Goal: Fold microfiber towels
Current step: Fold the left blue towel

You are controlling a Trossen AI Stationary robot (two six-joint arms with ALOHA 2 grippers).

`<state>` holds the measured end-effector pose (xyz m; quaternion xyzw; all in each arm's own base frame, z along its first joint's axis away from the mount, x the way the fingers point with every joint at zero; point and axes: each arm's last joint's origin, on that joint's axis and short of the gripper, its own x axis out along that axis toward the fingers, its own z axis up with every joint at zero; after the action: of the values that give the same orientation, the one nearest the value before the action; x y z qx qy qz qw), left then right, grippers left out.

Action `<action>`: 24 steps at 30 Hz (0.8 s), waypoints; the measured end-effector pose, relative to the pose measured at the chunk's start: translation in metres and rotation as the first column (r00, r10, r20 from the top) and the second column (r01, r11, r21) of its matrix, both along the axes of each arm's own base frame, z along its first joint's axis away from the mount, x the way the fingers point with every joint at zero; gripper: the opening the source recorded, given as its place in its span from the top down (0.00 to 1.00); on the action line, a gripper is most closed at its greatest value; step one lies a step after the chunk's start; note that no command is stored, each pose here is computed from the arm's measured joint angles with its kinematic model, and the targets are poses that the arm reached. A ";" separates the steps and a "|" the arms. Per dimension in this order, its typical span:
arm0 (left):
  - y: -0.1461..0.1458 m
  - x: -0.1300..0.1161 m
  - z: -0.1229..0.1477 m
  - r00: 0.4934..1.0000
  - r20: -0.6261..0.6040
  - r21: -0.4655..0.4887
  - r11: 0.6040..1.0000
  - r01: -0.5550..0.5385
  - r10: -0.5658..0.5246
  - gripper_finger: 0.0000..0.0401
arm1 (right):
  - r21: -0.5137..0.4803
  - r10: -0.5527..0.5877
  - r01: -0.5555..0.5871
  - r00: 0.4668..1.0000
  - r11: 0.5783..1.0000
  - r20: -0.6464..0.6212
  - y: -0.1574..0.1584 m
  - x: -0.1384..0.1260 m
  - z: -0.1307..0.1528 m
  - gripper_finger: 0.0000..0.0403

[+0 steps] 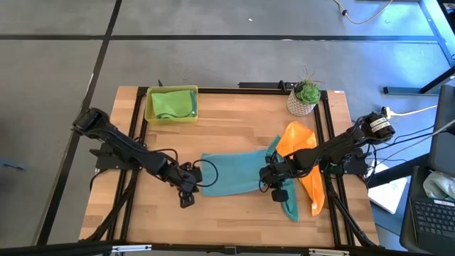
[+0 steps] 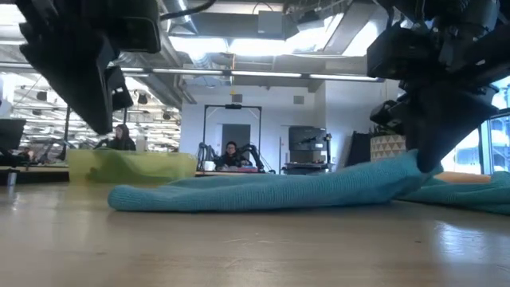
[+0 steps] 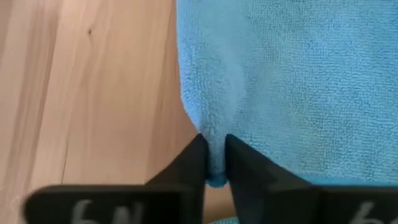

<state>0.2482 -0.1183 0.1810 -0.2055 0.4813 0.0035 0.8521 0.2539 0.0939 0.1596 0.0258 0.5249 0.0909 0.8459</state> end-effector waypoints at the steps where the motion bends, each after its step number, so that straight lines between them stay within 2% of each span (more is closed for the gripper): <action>1: 0.001 -0.001 0.002 1.000 -0.005 -0.010 1.000 -0.017 0.017 0.99 | 0.003 -0.008 0.008 1.000 1.000 -0.003 0.000 0.000 0.000 0.81; 6: 0.001 -0.009 0.014 0.996 0.000 -0.069 0.993 -0.092 0.092 1.00 | 0.022 -0.061 0.062 0.998 0.998 -0.029 -0.001 -0.001 -0.001 0.61; 9: 0.003 -0.013 0.024 0.989 0.035 -0.082 0.987 -0.140 0.144 1.00 | 0.039 -0.130 0.133 0.989 0.990 -0.076 -0.003 -0.005 0.000 0.52; 12: 0.010 -0.013 0.042 0.975 0.125 -0.039 0.983 -0.179 0.182 1.00 | 0.053 -0.170 0.175 0.981 0.983 -0.095 -0.004 -0.009 0.004 0.48; 15: 0.022 -0.006 0.056 0.948 0.258 0.082 0.973 -0.215 0.188 1.00 | 0.078 -0.243 0.245 0.969 0.966 -0.039 -0.006 -0.009 0.014 0.49; 17: 0.034 0.001 0.058 0.939 0.301 0.165 0.961 -0.222 0.165 1.00 | 0.107 -0.354 0.352 0.935 0.930 0.000 -0.009 -0.007 0.019 0.50; 20: 0.055 0.016 0.049 0.958 0.262 0.214 0.961 -0.176 0.117 1.00 | 0.183 -0.552 0.541 0.834 0.821 0.011 -0.018 0.001 0.022 0.54; 22: 0.069 0.024 0.035 0.981 0.185 0.231 0.968 -0.101 0.058 1.00 | 0.219 -0.615 0.601 0.788 0.769 -0.001 -0.023 0.009 0.016 0.57; 24: 0.081 0.032 0.022 0.992 0.127 0.227 0.973 -0.026 -0.003 1.00 | 0.226 -0.630 0.621 0.775 0.750 -0.037 -0.026 0.015 0.006 0.60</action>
<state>0.2805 -0.0372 0.2026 -0.1087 0.4215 0.0506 0.8989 0.2687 0.0677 0.1661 0.2939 0.4544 -0.1378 0.8296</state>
